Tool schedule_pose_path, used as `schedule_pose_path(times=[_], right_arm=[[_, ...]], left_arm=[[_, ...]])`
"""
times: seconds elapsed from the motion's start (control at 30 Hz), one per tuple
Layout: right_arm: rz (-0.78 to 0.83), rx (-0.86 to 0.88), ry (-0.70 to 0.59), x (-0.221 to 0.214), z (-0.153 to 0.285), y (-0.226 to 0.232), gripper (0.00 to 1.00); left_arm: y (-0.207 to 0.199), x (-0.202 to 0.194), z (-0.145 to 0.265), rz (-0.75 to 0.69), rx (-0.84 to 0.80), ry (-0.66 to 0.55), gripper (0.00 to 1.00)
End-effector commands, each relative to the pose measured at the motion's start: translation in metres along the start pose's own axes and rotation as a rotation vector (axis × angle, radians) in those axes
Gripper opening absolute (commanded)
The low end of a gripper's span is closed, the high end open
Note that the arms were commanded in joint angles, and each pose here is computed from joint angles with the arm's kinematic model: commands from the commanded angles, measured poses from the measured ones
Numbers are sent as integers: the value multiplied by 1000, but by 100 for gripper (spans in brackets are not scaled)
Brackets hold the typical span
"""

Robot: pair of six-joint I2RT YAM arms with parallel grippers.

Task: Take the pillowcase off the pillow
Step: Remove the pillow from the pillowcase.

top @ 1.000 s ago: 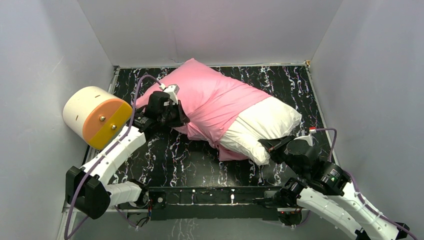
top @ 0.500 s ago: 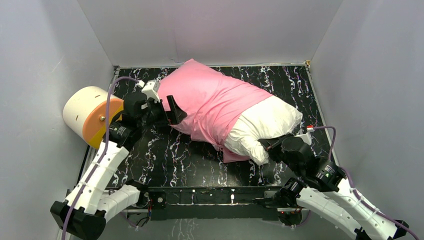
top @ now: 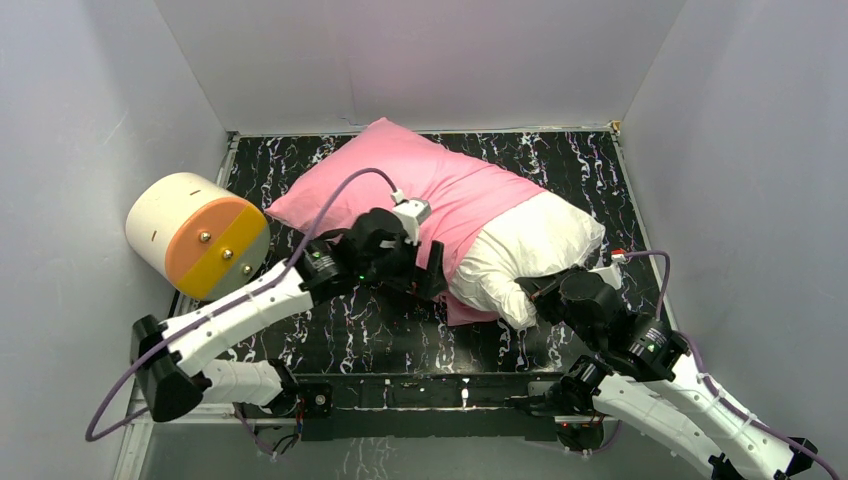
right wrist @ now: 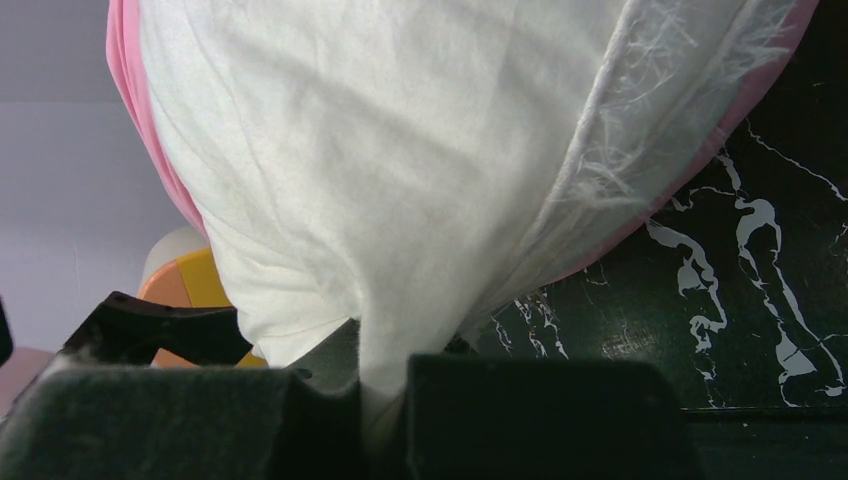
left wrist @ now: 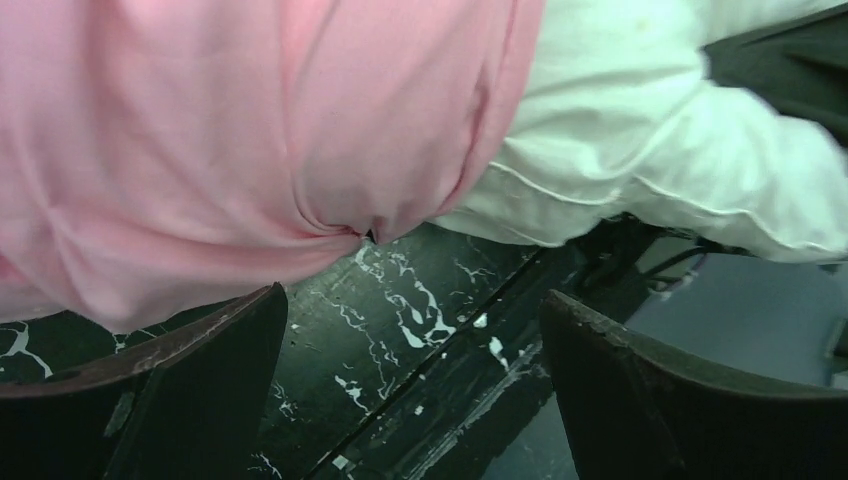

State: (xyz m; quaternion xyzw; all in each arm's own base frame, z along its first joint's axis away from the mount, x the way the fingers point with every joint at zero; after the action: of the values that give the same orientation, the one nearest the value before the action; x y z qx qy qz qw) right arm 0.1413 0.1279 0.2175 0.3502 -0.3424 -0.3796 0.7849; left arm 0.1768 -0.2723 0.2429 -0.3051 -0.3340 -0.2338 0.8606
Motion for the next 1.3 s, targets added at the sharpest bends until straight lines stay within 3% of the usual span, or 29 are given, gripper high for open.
schedule_pose_path(times=[0.0, 0.2, 0.33, 0.5, 0.63, 0.83, 1.03, 1.17, 1.27], right_arm=[[-73, 98, -92, 19, 7, 28, 0], [-121, 119, -97, 20, 6, 23, 0], [-107, 96, -109, 22, 7, 21, 0], [-81, 59, -151, 33, 16, 17, 0], [-66, 53, -194, 45, 27, 17, 0], [-35, 15, -223, 52, 35, 13, 0], [-10, 34, -189, 45, 30, 16, 0], [90, 109, -121, 33, 29, 30, 1], [211, 222, -77, 32, 46, 59, 25]], left_arm=[[15, -3, -19, -37, 185, 4, 95], [11, 9, -60, -55, 222, -10, 90], [25, 15, -73, -92, 311, -39, 77], [70, 3, -57, -127, 542, -70, 24], [126, -14, -25, -31, 683, -34, 0], [190, -33, 18, 155, 735, -43, 0], [174, -36, 6, 188, 565, -24, 0], [152, -39, -9, 205, 390, 11, 0], [146, -48, -12, 221, 342, 35, 0]])
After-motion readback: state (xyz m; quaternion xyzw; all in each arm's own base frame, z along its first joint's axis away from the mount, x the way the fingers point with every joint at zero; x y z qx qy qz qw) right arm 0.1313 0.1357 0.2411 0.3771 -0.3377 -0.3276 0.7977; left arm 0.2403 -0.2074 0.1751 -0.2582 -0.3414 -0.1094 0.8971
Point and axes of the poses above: each gripper's point midway between its finger pads, its own z axis back along the fingers, its own y axis along the line the jaws close on, x = y × z, the point moved 3 cm from there along z, back along the fingers, and after that the axes turned 3 degrees about -z, right-handed, at the moved point
